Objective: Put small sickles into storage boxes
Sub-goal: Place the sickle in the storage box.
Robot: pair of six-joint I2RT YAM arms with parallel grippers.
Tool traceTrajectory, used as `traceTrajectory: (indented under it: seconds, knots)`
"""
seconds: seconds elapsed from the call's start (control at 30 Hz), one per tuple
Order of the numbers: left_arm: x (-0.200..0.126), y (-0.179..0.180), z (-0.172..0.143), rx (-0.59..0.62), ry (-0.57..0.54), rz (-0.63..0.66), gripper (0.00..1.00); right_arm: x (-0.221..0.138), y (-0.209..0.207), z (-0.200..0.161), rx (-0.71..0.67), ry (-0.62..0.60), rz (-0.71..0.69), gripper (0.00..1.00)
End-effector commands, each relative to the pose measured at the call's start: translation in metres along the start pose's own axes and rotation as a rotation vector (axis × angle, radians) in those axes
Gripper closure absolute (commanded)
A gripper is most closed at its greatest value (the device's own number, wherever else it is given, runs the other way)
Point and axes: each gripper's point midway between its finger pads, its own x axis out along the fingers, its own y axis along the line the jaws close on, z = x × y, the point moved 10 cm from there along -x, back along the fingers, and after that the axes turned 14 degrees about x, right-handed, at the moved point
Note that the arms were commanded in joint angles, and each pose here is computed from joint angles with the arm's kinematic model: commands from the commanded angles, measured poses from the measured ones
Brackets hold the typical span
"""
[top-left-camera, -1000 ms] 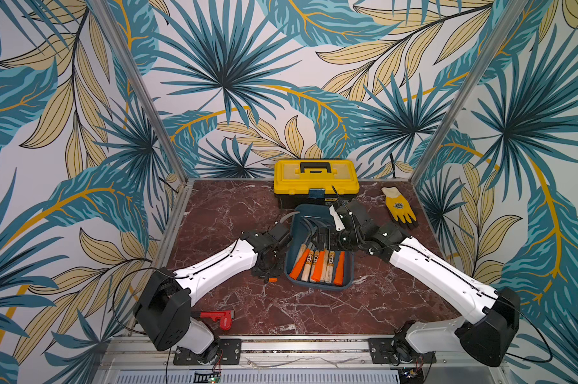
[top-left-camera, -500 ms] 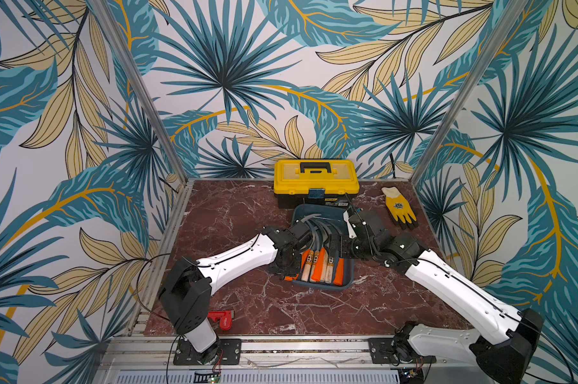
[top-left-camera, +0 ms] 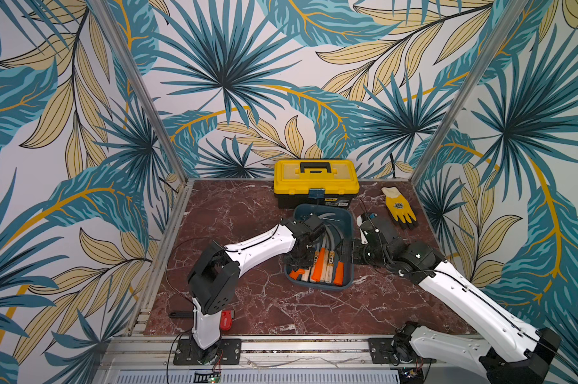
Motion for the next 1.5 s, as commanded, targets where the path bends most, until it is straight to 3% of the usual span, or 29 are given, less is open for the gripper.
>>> traceTrajectory:
  seconds: [0.0, 0.27, 0.43, 0.7, 1.0, 1.23, 1.47]
  knots:
    - [0.002, -0.011, 0.011, 0.043, -0.002, -0.029, 0.99, -0.001, -0.015, -0.005, 0.004, 0.004, -0.066, 0.00]
    - [0.028, -0.025, 0.028, 0.068, 0.038, -0.053, 0.95, -0.006, -0.028, -0.003, 0.023, 0.002, -0.090, 0.01]
    - [0.036, -0.028, 0.033, 0.082, 0.051, -0.061, 0.81, -0.004, -0.033, -0.001, 0.033, 0.011, -0.097, 0.01]
    - [0.018, -0.029, 0.033, 0.105, 0.010, -0.073, 0.41, 0.000, -0.033, 0.004, 0.035, 0.016, -0.090, 0.00]
    - [-0.042, -0.017, 0.024, 0.141, -0.146, -0.041, 0.00, 0.003, -0.031, 0.008, 0.025, 0.006, -0.077, 0.00]
    - [-0.059, 0.019, 0.009, 0.159, -0.184, 0.010, 0.01, 0.008, -0.031, 0.018, -0.009, 0.004, -0.078, 0.00]
    - [-0.084, 0.080, -0.015, 0.088, -0.387, 0.014, 0.01, 0.024, -0.054, 0.037, 0.002, -0.033, -0.206, 0.01]
